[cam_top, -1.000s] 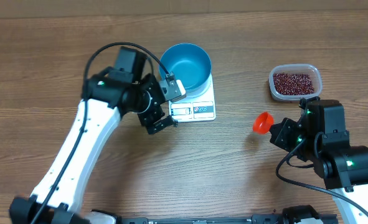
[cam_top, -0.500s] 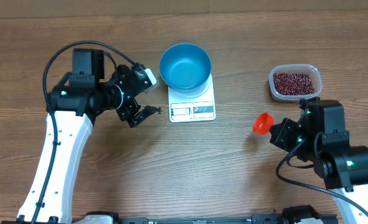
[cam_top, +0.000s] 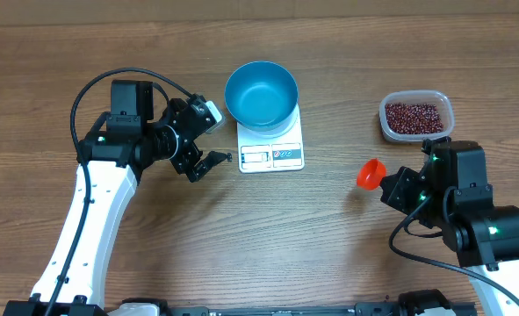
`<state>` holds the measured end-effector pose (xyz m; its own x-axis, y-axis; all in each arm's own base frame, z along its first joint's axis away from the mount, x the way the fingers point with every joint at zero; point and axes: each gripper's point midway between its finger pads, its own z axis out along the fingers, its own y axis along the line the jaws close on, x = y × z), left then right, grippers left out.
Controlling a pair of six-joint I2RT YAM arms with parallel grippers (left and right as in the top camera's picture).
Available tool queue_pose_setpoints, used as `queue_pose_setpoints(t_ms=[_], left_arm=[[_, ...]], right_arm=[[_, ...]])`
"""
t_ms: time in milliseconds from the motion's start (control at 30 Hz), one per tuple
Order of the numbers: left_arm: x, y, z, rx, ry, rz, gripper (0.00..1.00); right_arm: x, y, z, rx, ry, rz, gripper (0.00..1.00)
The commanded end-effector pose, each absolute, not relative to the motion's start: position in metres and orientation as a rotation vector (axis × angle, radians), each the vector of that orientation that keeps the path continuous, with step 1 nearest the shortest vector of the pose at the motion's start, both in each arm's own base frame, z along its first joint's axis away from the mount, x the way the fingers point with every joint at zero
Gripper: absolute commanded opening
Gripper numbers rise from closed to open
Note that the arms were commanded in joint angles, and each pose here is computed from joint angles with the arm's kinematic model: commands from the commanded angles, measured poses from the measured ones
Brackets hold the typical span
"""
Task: Scoop item into bowl and weigh 150g on scale
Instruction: 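Move the red scoop with right gripper into the bean tub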
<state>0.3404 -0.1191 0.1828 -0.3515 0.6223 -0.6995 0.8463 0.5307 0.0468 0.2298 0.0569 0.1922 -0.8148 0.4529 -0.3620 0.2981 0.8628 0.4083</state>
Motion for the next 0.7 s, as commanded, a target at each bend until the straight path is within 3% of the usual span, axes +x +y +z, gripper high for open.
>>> queue_pose_setpoints(t_ms=[0, 667], left_arm=[[0.3387, -0.1200, 0.1829, 1.170, 2.098, -0.446, 1.00], [0.3387, -0.1201, 0.1830, 1.166, 2.101, -0.449, 1.00]], right_arm=[[0.2342, 0.0549, 0.2019, 0.543, 2.548, 0.459, 0.04], [0.2346, 0.0549, 0.2022, 0.543, 2.546, 0.459, 0.04]])
